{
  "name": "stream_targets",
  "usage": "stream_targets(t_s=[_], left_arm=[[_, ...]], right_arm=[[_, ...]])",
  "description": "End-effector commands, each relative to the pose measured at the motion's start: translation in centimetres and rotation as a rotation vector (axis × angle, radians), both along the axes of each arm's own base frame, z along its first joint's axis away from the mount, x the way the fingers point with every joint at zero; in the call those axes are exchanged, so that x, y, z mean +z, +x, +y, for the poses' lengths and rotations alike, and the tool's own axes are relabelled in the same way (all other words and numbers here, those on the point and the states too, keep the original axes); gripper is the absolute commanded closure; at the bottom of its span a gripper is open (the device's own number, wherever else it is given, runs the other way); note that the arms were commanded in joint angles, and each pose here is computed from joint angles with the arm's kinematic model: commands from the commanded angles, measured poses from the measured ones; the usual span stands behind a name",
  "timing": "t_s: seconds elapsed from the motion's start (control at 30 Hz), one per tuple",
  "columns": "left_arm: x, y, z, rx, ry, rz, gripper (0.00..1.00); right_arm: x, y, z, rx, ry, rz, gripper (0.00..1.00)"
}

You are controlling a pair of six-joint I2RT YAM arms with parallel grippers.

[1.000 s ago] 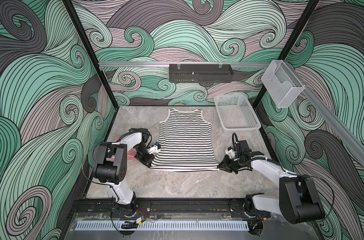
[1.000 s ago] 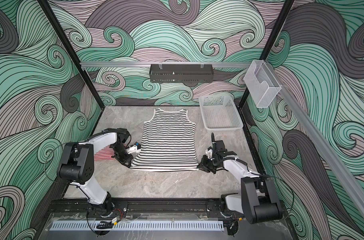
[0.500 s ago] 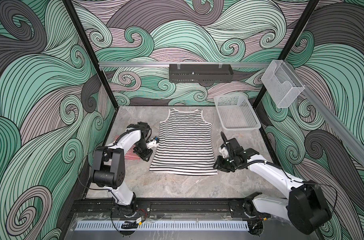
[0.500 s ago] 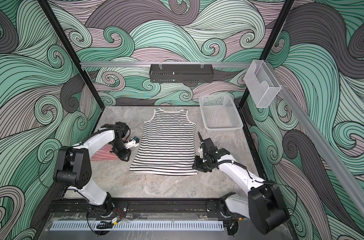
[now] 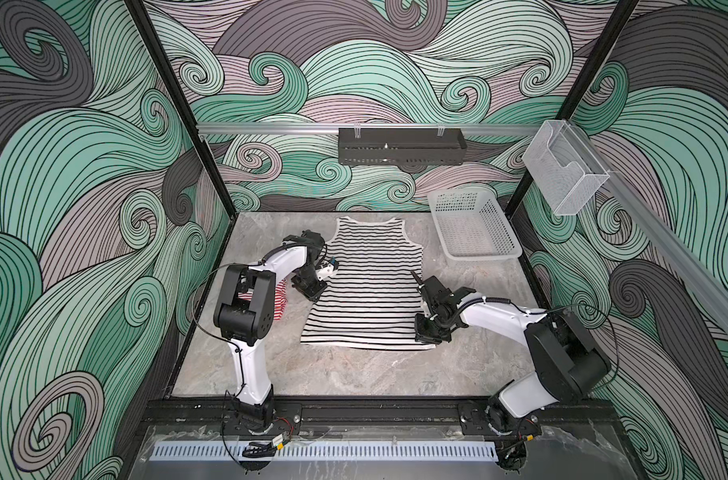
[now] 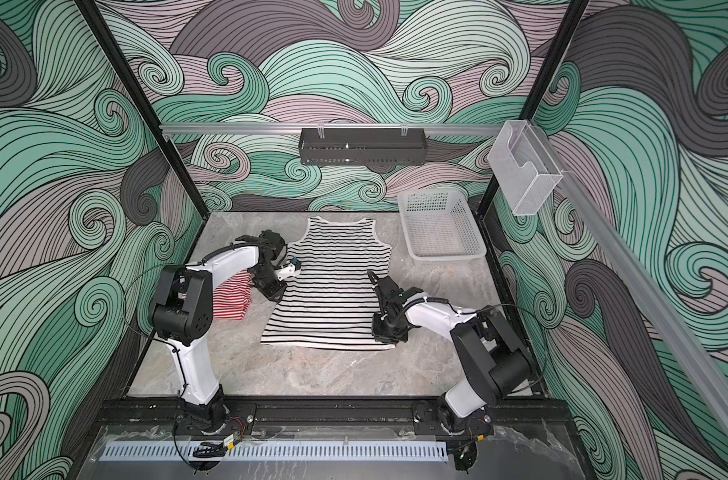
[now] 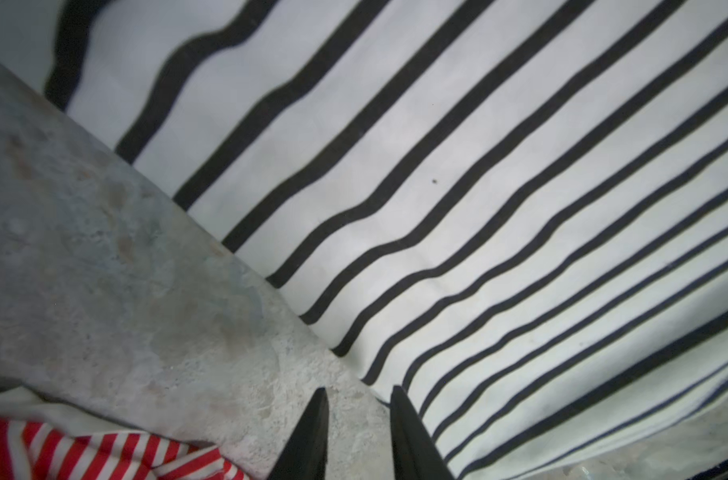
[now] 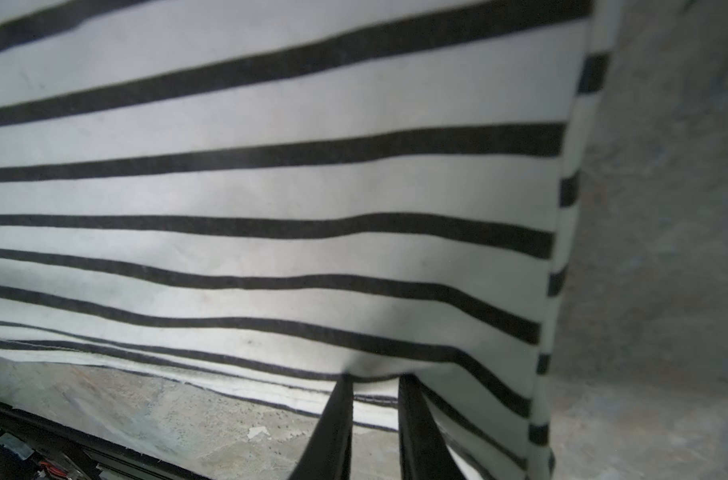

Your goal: Fold and stack the tank tops

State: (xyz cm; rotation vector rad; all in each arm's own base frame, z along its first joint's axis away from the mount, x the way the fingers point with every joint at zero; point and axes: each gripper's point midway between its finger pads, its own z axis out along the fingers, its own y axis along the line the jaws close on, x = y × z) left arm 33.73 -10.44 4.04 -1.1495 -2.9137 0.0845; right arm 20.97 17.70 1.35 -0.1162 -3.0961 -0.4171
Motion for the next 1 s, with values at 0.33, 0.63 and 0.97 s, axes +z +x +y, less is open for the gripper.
stream_targets(t_s=[0.33, 0.63, 0.97], left_arm=[[0.6, 4.1, 2.9, 0.067, 0.216, -0.179, 0.7], [0.4, 3.8, 7.7, 0.212, 0.248, -0.173, 0.71], [2.6, 7.6, 3.2, 0.19, 0.084, -0.256, 0.7]], right_arm=[[2.2, 3.4, -6.7, -0.104, -0.152, -0.047, 0.67], [6.8, 8.5, -3.0, -0.064, -0.005, -0.176, 0.55], [3.3, 7.7, 2.7, -0.026, 0.059, -0.096, 0.56]])
